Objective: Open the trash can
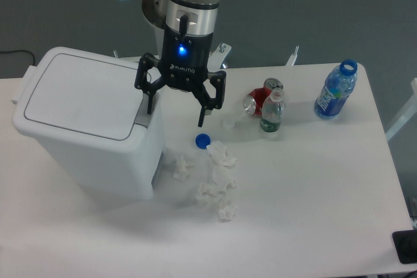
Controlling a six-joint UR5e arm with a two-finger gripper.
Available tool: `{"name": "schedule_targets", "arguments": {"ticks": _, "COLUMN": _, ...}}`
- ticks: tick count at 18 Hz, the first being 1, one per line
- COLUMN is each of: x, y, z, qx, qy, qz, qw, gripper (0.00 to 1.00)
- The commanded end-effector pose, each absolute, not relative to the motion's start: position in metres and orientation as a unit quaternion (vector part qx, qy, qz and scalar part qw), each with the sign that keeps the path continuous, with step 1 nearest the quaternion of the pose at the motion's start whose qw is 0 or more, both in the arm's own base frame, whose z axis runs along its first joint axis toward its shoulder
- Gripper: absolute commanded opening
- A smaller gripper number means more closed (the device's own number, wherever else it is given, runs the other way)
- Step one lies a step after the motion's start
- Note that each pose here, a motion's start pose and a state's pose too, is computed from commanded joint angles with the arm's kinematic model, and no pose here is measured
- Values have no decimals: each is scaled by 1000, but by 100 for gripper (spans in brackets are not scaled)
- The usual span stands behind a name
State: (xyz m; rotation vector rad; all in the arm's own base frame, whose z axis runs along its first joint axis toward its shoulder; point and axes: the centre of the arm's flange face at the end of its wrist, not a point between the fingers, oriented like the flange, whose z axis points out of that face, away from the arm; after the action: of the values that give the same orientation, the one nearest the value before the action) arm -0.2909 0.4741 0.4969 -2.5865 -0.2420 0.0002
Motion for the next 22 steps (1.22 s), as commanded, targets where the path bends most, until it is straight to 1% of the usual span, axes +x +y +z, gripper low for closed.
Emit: {"name": "schedule_targets", "arguments": {"ticks": 22, "x": -287, "y": 471, "z": 487, "qx": -961, "qy": -91, "qz": -6, "qw": 262, "gripper": 100}}
